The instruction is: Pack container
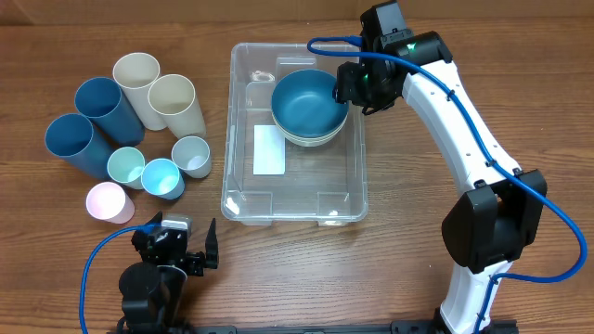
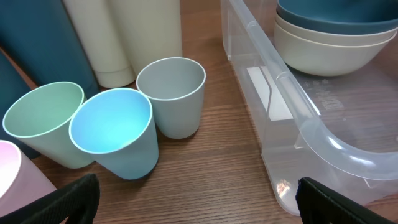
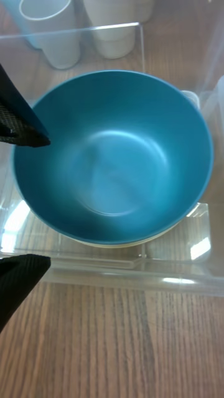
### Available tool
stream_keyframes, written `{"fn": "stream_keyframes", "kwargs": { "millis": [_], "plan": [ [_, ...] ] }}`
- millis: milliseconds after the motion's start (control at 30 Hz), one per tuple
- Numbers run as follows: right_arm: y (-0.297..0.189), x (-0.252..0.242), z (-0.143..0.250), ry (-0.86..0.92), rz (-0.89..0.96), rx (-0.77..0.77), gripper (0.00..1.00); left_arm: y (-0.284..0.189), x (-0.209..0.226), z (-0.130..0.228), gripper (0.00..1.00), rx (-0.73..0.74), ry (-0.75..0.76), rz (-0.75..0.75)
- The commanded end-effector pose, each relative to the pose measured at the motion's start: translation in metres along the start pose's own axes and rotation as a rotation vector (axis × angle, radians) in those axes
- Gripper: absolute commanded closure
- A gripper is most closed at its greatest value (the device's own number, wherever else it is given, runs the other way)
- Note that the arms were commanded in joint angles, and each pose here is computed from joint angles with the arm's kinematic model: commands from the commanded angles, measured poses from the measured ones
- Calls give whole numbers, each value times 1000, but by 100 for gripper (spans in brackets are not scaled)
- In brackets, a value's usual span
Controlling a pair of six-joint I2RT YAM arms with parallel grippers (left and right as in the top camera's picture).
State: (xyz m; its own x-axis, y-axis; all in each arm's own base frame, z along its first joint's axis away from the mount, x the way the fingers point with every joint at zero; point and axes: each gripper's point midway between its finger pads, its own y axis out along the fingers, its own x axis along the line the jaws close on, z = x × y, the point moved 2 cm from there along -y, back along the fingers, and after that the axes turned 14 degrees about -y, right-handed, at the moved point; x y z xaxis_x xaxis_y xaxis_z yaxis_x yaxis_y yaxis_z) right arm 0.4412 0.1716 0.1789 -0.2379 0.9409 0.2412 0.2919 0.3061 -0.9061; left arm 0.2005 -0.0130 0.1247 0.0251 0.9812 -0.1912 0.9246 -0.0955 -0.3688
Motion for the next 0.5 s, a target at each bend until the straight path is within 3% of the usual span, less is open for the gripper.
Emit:
{"fn": "stream_keyframes", "kwargs": {
  "millis": [0, 200, 233, 267, 467],
  "plan": [
    [-33, -1, -15, -4, -19, -82, 40, 0, -2, 0, 0, -4, 1, 11],
    [-150, -49, -23, 101, 35, -316, 24, 0, -2, 0, 0, -4, 1, 11],
    [-178, -71, -16, 151, 66, -360, 6, 0, -2, 0, 0, -4, 1, 11],
    [-195, -88, -10, 190, 92, -387, 0, 0, -2, 0, 0, -4, 1, 11],
    [-248, -186, 35, 551, 210, -442, 0, 0, -2, 0, 0, -5, 0, 12]
  ]
}}
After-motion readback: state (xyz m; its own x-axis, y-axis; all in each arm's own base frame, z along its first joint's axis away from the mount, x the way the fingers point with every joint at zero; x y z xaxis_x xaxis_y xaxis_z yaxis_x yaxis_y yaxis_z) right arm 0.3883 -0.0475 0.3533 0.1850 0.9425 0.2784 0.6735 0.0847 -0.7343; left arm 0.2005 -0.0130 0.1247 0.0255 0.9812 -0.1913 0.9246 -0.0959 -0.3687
